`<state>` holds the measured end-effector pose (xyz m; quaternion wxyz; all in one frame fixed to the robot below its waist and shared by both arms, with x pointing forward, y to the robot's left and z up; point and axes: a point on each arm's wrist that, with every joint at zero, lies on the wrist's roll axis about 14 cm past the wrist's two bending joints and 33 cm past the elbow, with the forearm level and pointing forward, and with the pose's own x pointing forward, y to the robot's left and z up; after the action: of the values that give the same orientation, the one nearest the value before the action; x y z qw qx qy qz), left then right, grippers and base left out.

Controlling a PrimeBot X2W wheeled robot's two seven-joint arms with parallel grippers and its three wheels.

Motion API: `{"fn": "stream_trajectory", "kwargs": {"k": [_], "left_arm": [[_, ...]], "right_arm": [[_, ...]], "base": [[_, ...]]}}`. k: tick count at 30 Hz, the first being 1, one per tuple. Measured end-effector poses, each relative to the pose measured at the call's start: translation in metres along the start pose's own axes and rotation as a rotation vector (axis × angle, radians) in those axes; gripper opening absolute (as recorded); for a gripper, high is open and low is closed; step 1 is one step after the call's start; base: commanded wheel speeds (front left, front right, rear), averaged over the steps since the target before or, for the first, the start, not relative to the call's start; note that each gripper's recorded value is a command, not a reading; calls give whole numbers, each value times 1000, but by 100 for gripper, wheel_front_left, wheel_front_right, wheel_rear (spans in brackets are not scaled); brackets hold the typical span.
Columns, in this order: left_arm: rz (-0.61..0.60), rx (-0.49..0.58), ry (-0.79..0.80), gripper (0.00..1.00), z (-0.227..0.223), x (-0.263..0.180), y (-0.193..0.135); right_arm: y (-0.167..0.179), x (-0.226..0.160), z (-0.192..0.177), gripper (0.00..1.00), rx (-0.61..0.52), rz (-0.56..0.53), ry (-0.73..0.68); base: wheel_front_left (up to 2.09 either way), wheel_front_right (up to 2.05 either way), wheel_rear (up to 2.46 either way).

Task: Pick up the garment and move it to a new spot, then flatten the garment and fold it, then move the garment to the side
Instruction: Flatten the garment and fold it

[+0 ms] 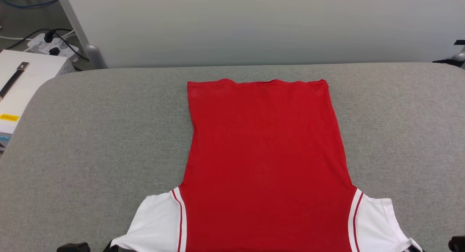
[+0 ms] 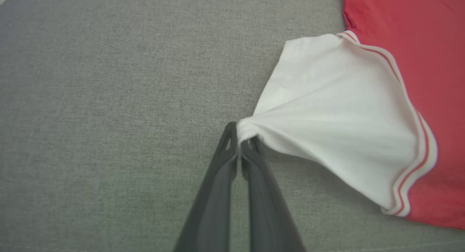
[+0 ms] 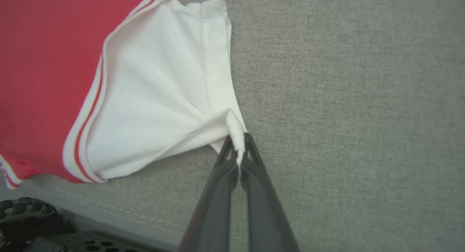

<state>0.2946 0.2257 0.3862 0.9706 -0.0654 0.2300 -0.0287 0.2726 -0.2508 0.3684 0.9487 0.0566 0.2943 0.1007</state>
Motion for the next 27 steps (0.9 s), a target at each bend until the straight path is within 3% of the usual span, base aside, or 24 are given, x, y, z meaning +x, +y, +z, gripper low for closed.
{"fn": "stream_trajectory", "kwargs": {"k": [1,8,14,19,22,27], "left_arm": [[-3,6,-6,0,2,0,-1],[-14,15,-43,0,11,5,-7],[-21,18,-89,0,23,9,-17],[-25,33,-133,0,37,15,-24],[-37,41,-163,0,48,23,-30],[-53,35,-193,0,58,39,-42]], "right_arm": [[0,1,3,100,-3,-1,-7],[-7,8,49,100,-41,-19,-114],[-22,14,157,100,-131,-55,-368],[-13,22,248,100,-212,-38,-517],[0,38,283,100,-229,-4,-501],[17,87,303,100,-263,44,-287]], "base": [[0,0,0],[0,0,0],[0,0,0],[0,0,0],[0,0,0],[0,0,0]]}}
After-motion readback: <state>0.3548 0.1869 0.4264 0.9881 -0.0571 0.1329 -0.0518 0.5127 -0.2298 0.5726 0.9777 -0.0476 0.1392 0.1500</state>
